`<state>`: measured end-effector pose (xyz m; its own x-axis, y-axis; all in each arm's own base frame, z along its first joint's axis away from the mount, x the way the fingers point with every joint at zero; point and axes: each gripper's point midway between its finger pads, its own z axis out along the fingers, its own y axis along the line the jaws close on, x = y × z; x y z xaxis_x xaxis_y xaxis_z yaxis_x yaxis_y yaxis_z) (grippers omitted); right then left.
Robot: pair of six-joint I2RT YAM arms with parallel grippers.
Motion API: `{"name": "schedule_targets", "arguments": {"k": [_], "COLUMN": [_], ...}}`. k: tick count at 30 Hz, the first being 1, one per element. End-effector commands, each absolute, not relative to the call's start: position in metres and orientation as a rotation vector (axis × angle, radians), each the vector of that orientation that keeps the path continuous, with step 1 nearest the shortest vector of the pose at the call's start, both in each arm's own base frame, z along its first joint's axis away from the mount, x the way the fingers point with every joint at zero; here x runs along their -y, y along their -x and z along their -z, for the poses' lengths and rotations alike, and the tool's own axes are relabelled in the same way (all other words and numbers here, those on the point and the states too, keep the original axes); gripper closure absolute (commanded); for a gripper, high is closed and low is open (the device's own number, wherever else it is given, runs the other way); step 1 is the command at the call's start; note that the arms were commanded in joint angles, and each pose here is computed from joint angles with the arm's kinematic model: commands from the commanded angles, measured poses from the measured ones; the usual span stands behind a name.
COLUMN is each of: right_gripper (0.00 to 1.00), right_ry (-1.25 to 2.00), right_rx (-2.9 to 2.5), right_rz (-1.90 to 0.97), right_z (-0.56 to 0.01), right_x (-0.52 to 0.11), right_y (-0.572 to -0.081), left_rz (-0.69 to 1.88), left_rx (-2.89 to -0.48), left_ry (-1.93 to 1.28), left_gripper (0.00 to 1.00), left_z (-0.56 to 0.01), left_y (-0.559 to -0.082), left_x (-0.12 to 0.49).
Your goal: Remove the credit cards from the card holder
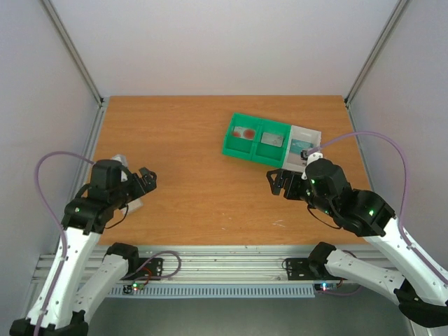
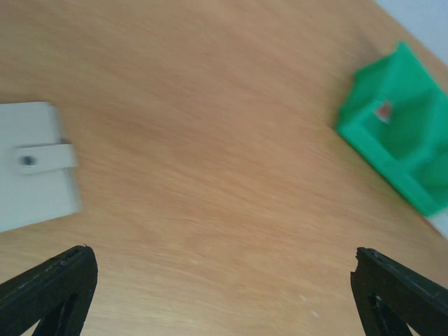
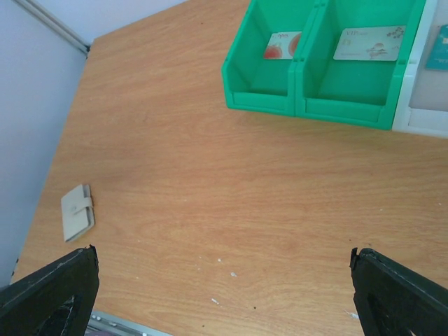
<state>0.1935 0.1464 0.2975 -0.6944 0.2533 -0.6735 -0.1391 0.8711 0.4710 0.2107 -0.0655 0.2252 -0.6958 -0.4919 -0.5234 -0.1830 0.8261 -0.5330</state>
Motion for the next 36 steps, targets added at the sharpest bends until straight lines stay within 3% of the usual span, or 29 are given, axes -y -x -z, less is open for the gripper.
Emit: {"name": "schedule_targets", "arguments": {"k": [1, 18, 30, 36], "right_gripper": [0.01, 0.02, 0.02, 0.02], "right_ry": [-0.069, 0.033, 0.049, 0.043], "right_rx": [-2.208, -2.137, -2.12, -2.126], "right_rz": [-0.701, -0.87, -0.924, -0.922], "right_z": [-0.314, -0.336, -0.336, -0.334], "right_x": [-0.148, -0.16, -0.167, -0.167], "right_y": [-0.188, -0.171, -0.17, -0.17], "left_rz": [0.203, -0.103, 0.02, 0.161], "left_rx": [-2.284, -2.24, -2.428, -2.501], "left_ry": [0.724, 1.261, 1.371, 1.348], "left_gripper": [0.01, 0.01, 0.01, 0.07], "left_z": [-0.213, -0.127, -0.05, -0.033], "left_y": [-0.224, -0.276, -0.284, -0.28], "left_x": [0.01, -0.08, -0.07, -0.049]}}
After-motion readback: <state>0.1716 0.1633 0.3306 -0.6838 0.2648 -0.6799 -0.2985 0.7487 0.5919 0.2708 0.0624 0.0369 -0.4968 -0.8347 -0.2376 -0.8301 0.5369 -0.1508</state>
